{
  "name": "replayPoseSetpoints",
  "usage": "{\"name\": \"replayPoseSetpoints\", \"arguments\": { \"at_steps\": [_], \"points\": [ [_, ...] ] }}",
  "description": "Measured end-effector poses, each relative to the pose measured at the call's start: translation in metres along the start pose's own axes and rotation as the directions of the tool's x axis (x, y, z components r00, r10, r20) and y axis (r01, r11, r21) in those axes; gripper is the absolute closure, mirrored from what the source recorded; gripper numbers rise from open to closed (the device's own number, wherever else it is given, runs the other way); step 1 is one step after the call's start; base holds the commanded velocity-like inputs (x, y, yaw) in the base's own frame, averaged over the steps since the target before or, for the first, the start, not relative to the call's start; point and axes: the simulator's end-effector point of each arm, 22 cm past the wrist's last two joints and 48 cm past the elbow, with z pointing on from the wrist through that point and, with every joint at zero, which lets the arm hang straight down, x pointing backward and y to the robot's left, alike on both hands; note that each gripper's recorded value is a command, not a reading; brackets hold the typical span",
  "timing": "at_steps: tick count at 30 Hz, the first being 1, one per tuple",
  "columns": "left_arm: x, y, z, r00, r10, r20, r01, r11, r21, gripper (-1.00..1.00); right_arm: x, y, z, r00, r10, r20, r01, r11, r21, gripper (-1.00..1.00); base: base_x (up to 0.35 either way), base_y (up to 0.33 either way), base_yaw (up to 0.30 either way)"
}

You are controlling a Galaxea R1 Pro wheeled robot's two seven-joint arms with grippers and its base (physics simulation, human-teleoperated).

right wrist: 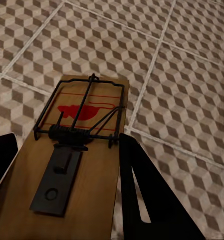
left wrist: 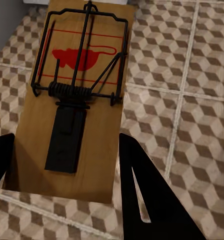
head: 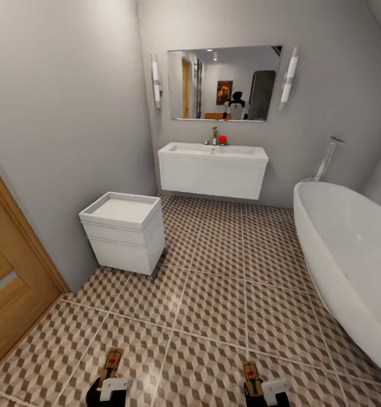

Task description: Take the four mousetraps from the cabinet in the bathroom and place them on the bathroom floor. Make sure all four end up on the same floor surface, and ensure that at least two of them are either under or directly next to the same bathroom sink.

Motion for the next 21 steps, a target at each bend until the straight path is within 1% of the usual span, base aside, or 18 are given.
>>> {"name": "replayPoseSetpoints", "arguments": {
  "at_steps": [21],
  "points": [
    [0.0000,0.0000,0.0000,1.000,0.000,0.000,0.000,1.000,0.000,1.00,0.0001,0.0000,0.0000,1.000,0.000,0.000,0.000,1.000,0.000,1.00,0.000,0.000,-0.293]
  ]
}}
